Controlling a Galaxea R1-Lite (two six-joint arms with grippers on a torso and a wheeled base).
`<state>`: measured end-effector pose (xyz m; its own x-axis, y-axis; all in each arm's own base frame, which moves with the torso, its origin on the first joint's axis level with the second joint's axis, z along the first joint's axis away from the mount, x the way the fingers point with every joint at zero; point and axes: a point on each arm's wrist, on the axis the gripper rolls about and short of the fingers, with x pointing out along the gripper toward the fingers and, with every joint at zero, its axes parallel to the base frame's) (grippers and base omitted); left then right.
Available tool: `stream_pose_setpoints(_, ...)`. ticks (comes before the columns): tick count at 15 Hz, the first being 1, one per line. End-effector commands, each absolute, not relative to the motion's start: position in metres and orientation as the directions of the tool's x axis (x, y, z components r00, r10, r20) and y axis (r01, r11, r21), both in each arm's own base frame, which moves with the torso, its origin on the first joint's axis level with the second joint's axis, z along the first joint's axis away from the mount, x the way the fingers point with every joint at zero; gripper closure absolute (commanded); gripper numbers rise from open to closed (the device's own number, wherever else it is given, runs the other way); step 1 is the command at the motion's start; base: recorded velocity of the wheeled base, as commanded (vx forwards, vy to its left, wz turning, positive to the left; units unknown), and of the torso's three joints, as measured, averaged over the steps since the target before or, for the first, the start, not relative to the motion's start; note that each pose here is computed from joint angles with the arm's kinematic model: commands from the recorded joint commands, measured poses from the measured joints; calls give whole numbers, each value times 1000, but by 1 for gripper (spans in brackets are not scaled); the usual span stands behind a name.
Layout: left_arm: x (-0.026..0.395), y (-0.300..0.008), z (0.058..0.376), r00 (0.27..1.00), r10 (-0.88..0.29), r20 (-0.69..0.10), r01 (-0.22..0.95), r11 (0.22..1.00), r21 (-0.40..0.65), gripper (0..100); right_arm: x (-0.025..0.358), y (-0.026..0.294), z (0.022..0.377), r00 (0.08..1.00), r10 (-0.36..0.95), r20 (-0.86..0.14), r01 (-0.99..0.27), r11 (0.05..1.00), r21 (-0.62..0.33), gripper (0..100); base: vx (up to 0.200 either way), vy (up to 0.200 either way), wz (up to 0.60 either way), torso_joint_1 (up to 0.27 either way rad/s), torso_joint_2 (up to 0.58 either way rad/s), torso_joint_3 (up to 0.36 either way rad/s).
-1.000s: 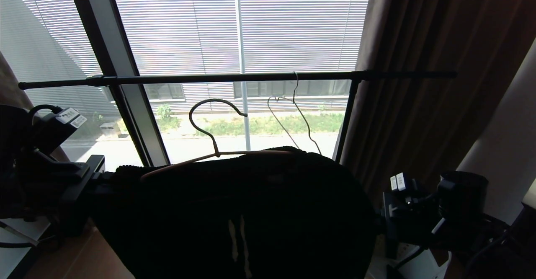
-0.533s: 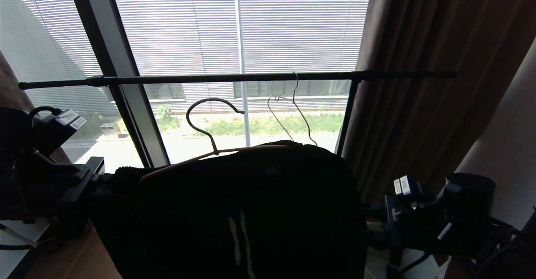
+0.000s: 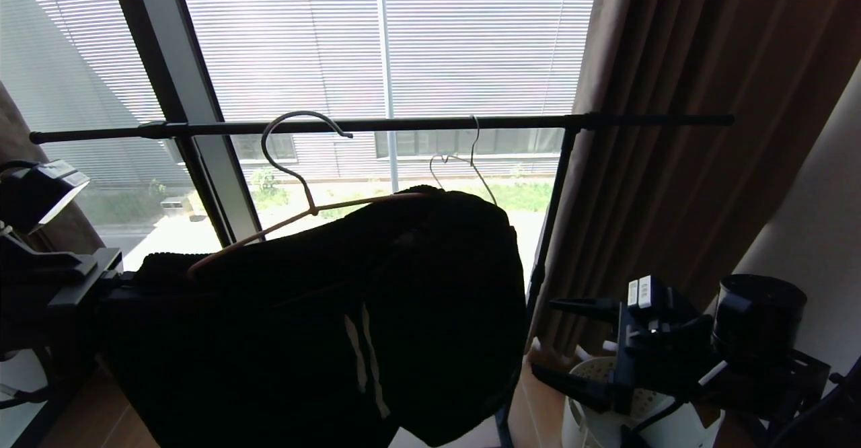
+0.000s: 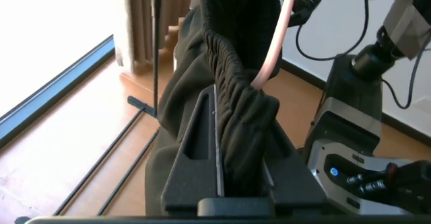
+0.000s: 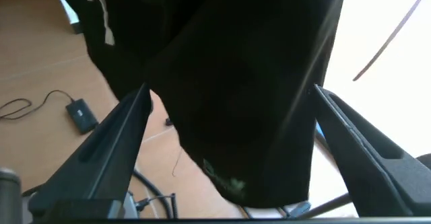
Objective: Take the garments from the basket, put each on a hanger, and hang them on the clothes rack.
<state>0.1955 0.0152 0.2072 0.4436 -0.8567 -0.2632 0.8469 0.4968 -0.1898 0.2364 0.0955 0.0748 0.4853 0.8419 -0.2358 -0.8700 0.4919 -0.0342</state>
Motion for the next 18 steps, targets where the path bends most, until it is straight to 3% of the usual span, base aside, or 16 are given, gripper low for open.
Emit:
stream_pose_setpoints(1, 182, 22, 211, 496, -830, -257, 823, 543, -167, 100, 233, 98, 86, 497, 844, -201, -866, 496, -61, 0, 0, 0, 0, 0, 0, 0)
stream_pose_setpoints(3, 174, 24, 206, 523, -805, -278, 799, 577, -167, 100, 232, 98, 97, 532, 829, -170, -845, 533, -45, 0, 0, 0, 0, 0, 0, 0)
stream_pose_setpoints(4, 168, 23, 200, 553, -770, -318, 769, 619, -161, 100, 231, 105, 110, 563, 816, -130, -823, 568, 4, 0, 0, 0, 0, 0, 0, 0)
stream_pose_setpoints(6, 168, 23, 198, 559, -760, -332, 757, 631, -171, 100, 231, 115, 117, 611, 785, -107, -785, 618, 50, 0, 0, 0, 0, 0, 0, 0)
stream_pose_setpoints(8, 169, 23, 202, 565, -757, -327, 725, 645, -241, 100, 234, 124, 123, 662, 744, -84, -742, 667, 68, 0, 0, 0, 0, 0, 0, 0)
stream_pose_setpoints(10, 171, 23, 207, 580, -744, -332, 691, 665, -282, 100, 234, 124, 125, 665, 743, -75, -738, 670, 82, 0, 0, 0, 0, 0, 0, 0)
stream_pose_setpoints(18, 182, 20, 222, 606, -718, -343, 662, 694, -283, 100, 232, 124, 128, 665, 744, -68, -740, 668, 79, 0, 0, 0, 0, 0, 0, 0)
